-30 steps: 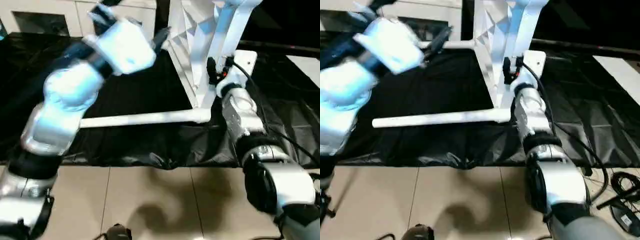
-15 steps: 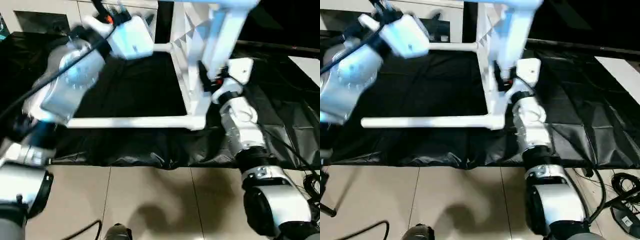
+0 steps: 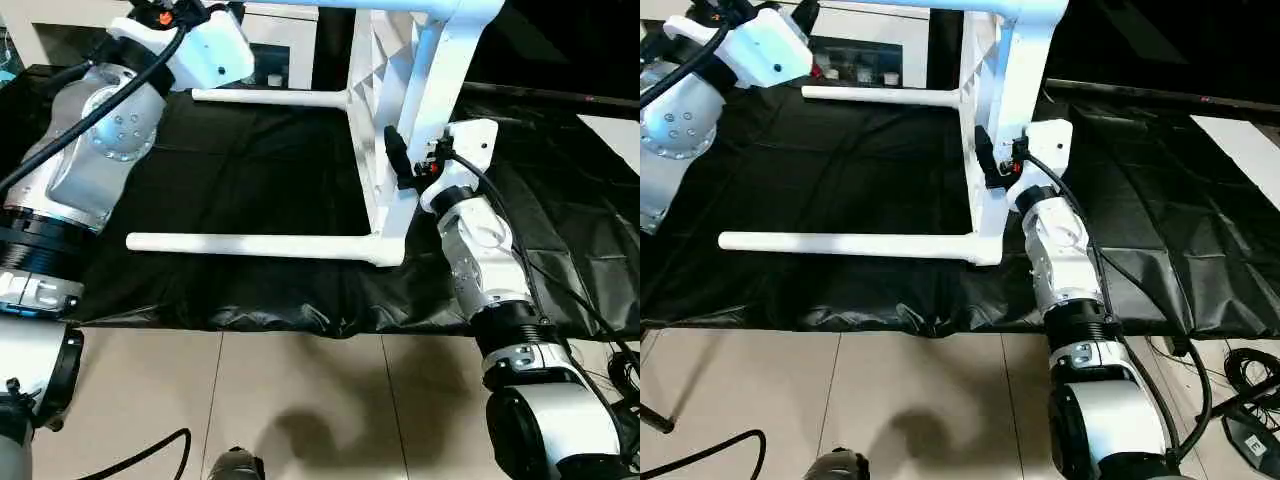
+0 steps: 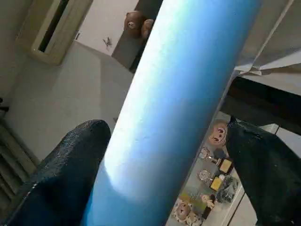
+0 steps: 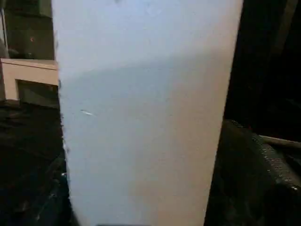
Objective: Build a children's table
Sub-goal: Flip table
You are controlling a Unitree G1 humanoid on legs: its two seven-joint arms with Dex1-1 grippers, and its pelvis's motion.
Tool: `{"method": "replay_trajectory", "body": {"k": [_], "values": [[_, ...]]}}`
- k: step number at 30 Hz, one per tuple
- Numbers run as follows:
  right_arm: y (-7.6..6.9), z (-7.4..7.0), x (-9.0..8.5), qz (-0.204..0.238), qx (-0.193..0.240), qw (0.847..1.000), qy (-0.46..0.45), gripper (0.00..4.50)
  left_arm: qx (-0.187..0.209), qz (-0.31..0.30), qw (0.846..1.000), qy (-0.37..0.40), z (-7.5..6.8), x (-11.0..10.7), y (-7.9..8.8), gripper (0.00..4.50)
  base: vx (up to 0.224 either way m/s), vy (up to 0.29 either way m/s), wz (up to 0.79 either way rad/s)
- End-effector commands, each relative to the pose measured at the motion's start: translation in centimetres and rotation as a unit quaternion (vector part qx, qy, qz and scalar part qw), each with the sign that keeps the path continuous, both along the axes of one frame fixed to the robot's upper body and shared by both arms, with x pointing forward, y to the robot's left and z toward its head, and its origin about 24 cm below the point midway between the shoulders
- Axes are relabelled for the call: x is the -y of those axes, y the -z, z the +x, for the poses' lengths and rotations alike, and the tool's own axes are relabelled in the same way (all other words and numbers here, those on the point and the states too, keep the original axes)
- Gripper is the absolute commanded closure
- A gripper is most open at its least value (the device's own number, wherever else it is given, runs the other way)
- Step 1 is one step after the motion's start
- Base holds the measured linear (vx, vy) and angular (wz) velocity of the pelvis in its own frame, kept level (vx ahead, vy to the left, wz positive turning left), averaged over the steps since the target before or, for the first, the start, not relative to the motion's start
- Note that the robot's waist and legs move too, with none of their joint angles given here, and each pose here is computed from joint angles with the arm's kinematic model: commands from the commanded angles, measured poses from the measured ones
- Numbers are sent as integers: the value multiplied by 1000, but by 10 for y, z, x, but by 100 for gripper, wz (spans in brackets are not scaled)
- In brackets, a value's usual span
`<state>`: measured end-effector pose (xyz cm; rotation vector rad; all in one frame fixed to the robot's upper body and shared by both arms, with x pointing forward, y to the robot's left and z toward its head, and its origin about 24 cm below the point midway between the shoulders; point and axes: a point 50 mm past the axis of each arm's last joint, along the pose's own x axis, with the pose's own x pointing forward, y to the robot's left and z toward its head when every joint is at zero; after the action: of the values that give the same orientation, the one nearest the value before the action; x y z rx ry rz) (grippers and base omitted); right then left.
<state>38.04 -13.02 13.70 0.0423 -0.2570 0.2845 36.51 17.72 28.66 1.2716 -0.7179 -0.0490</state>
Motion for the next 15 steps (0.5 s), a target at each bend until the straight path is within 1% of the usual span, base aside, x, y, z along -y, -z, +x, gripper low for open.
{"method": "replay_trajectory", "body": {"k": [1,2,3,5,6,8,10,12,13,14,15], "values": [[-4,0,4,-12,5,1000,15,61,-24,6,1000,-5,3,-3,12,37,0,0,0],[-3,-1,2,-10,4,1000,19,62,-26,6,1000,-3,3,-3,13,41,0,0,0],[-1,-4,-6,-4,1,1000,11,62,-33,2,999,4,2,-2,14,51,0,0,0],[2,-5,-11,-7,-6,1000,6,62,-37,1,999,7,2,-1,15,74,0,0,0],[4,-6,-14,-8,-11,1000,10,62,-40,2,999,9,2,0,16,78,0,0,0],[5,-7,-17,-7,-17,1000,17,62,-44,4,999,9,2,1,16,83,0,0,0],[5,-9,-21,3,-22,999,26,62,-45,4,999,12,2,3,17,108,0,0,0],[6,-11,-27,12,-27,999,33,62,-53,2,998,25,0,9,18,116,0,0,0],[6,-11,-27,12,-28,999,33,62,-53,2,998,26,0,9,18,126,0,0,0],[7,-10,-29,10,-32,999,39,62,-56,-1,998,31,0,12,19,147,0,0,0],[7,-9,-28,11,-35,998,44,62,-57,-1,998,33,0,13,19,147,0,0,0]]}}
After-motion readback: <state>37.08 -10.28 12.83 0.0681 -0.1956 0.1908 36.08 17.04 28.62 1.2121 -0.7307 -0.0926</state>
